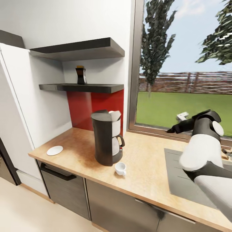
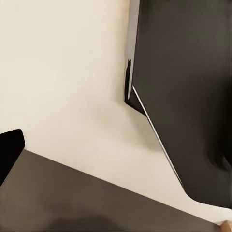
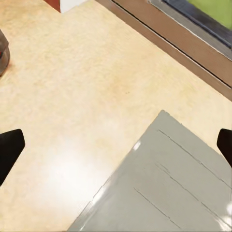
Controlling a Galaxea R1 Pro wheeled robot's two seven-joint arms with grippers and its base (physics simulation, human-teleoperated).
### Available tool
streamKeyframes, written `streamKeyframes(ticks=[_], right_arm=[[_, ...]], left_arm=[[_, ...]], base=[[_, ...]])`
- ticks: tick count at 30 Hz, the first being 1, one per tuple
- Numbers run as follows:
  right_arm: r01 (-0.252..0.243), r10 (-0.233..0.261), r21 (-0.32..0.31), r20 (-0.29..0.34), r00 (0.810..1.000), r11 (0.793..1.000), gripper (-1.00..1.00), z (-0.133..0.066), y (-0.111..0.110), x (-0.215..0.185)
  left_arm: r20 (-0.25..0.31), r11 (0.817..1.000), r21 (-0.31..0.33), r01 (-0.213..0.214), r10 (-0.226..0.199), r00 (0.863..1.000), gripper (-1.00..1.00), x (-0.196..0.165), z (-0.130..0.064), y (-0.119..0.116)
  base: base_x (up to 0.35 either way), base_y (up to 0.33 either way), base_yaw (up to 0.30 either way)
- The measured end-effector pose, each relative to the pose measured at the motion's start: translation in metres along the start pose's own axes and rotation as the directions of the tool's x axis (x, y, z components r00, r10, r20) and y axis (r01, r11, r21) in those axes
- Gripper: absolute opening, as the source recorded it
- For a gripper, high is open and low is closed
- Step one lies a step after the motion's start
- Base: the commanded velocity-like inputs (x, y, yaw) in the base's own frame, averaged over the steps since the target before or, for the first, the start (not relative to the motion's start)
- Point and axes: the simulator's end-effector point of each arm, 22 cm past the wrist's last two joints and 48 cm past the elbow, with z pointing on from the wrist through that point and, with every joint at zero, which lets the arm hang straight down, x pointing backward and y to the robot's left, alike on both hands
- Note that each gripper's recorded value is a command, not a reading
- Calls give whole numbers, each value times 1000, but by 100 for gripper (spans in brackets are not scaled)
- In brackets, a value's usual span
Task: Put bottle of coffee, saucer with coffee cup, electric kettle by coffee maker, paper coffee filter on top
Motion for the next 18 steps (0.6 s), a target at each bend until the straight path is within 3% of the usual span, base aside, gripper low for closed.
streamKeyframes(ticks=[7,13,18], right_arm=[[-113,114,-14,131,985,993,100,2,-21,41],[-115,113,-2,188,976,993,100,7,-25,75],[-114,104,44,193,976,992,100,-1,-36,91]], left_arm=[[6,1000,1,1,-1,1000,100,-4,0,-1],[16,1000,1,1,-1,1000,100,-11,0,-2],[21,1000,0,2,-2,1000,100,-15,1,-1]], base=[[0,289,0],[-59,287,0],[-216,207,0]])
